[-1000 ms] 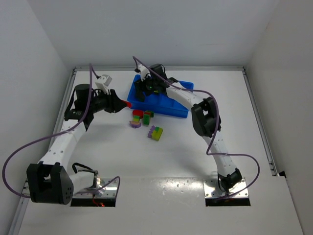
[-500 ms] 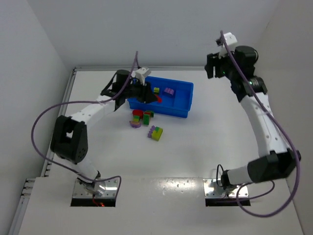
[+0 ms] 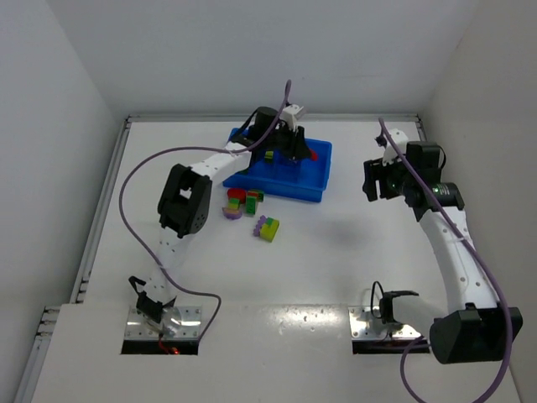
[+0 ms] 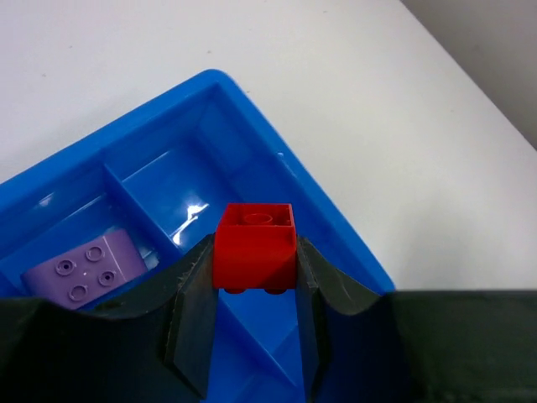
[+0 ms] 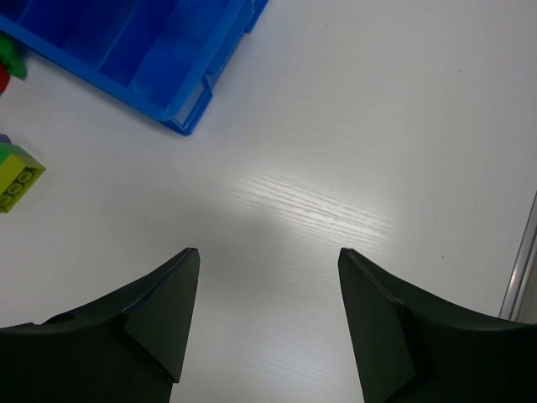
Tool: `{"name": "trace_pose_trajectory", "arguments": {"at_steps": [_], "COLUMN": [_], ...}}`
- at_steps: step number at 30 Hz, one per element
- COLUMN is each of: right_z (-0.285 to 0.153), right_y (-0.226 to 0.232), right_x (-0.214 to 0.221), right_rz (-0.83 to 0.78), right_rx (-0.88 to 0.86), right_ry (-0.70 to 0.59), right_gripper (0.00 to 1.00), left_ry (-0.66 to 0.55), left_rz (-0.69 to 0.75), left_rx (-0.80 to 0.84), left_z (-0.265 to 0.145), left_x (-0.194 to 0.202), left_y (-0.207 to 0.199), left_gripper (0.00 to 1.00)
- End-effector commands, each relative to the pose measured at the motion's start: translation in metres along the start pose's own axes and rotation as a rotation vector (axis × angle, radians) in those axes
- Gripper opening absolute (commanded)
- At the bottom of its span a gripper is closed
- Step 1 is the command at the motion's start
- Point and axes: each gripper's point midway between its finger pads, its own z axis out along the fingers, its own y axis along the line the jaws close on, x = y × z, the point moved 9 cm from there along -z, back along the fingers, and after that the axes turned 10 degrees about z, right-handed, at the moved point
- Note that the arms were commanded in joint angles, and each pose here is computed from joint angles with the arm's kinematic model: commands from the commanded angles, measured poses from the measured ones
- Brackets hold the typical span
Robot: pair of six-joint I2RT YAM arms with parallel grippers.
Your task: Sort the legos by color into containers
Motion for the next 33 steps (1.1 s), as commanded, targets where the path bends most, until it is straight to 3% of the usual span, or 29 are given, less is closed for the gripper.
{"name": "trace_pose_trajectory", "arguments": {"at_steps": [1, 5, 9, 12, 17, 18, 21, 23, 24, 30, 33], "right_z": [-0.007, -0.006, -0.006, -0.004, -0.003, -0.003, -0.002, 0.002, 0.008, 0.037, 0.049], "right_y": [0.002, 0.005, 0.007, 0.009, 0.019, 0.023, 0.039, 0.052, 0.056, 0.115, 0.148], "right_x": [-0.006, -0.005, -0.005, -0.003, -0.001, 0.0, -0.001, 0.001, 0.003, 0.025, 0.037], "right_rz": [0.033, 0.037, 0.028, 0.022, -0.012, -0.052, -0.13, -0.203, -0.236, -0.436, -0.508], "right_rx": [-0.044, -0.081, -0.104, -0.134, -0.255, -0.296, -0.42, -0.47, -0.478, -0.575, -0.632], "right_ry": [-0.051, -0.031, -0.033, -0.014, -0.003, -0.001, 0.012, 0.026, 0.043, 0.123, 0.145], "right_gripper": [0.68, 0.68, 0.68, 0.68, 0.68, 0.68, 0.68, 0.69, 0.69, 0.69, 0.69], "left_ry": [-0.033, -0.012, -0.014, -0.022, -0.087, -0.139, -0.114, -0.165, -0.115, -0.118, -0.093], "left_rz": [0.032, 0.031, 0.042, 0.046, 0.051, 0.083, 0.134, 0.209, 0.205, 0.207, 0.189], "left_rx": [-0.024, -0.066, -0.076, -0.062, -0.016, -0.003, -0.006, -0.042, -0.077, -0.326, -0.413], "left_z": [0.014, 0.028, 0.034, 0.034, 0.002, -0.022, -0.059, -0.109, -0.123, -0.248, -0.289], "left_x": [-0.015, 0.001, 0.003, -0.001, -0.042, -0.071, -0.074, -0.101, -0.082, -0.07, -0.056], "left_y": [-0.004, 0.009, 0.014, 0.012, -0.013, -0.029, -0.049, -0.07, -0.065, -0.071, -0.074], "left_gripper": [0.29, 0.47, 0.57, 0.63, 0.68, 0.68, 0.68, 0.68, 0.68, 0.68, 0.68]}}
